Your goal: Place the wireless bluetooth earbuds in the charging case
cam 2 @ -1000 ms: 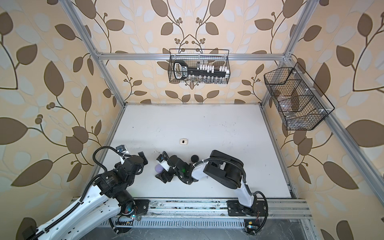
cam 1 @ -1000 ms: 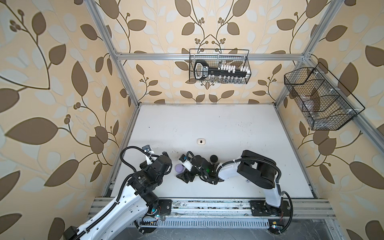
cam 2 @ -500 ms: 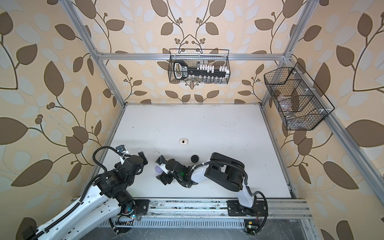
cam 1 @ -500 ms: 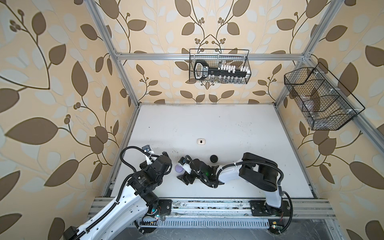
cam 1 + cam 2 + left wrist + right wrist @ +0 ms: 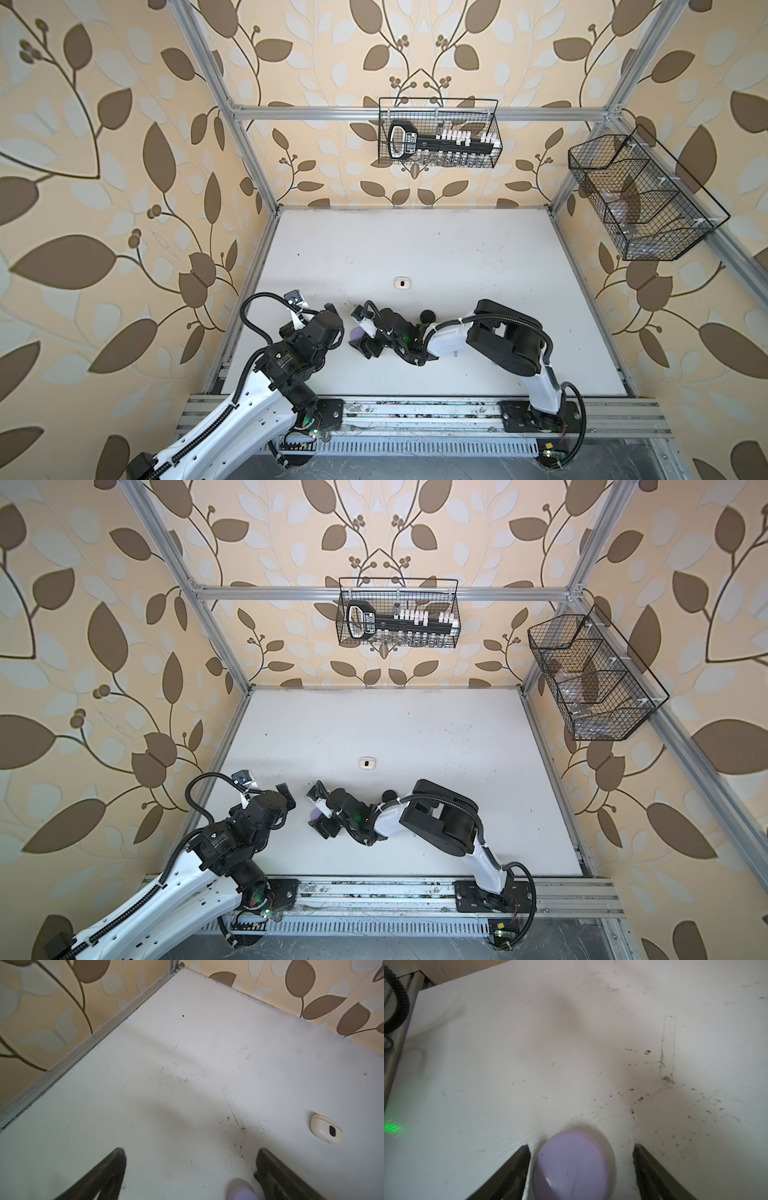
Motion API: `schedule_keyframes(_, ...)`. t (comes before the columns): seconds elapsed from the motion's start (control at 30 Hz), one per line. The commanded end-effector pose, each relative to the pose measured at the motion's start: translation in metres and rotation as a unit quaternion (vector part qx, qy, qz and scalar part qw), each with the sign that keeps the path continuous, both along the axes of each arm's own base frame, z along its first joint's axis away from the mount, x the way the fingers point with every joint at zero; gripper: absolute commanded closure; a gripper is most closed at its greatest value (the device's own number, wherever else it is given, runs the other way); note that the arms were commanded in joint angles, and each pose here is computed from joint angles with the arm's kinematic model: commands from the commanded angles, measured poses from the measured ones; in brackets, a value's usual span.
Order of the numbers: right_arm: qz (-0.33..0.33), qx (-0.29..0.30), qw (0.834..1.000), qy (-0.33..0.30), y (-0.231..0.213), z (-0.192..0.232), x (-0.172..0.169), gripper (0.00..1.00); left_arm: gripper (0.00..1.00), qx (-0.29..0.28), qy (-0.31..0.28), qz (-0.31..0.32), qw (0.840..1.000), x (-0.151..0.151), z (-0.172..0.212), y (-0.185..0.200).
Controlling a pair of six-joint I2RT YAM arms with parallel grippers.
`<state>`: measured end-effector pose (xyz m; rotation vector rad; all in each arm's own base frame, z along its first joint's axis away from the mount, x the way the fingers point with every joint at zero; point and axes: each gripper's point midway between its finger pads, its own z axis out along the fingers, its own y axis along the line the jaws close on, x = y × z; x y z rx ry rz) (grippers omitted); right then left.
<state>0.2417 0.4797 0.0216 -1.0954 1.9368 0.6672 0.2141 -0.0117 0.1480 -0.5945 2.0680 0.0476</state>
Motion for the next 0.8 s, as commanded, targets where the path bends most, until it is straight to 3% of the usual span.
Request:
schedule_keyframes(0.0, 0.016, -0.032, 0.999, 0.015, -0.003, -0.024, -0.010, 0.25, 0.01, 0.002, -0.007, 0.011, 1.000, 0.000, 0.003, 0.004)
schedule_keyframes(0.6, -0.012, -0.067, 0.997, -0.021, -0.019, -0.028, -0.015, 0.32, 0.01, 0.002, -0.008, 0.011, 1.000, 0.000, 0.003, 0.005)
schedule_keyframes(0.77, -0.010, -0.069, 0.997, -0.021, -0.018, -0.031, -0.016, 0.39, 0.01, 0.001, -0.009, 0.011, 1.000, 0.000, 0.003, 0.005)
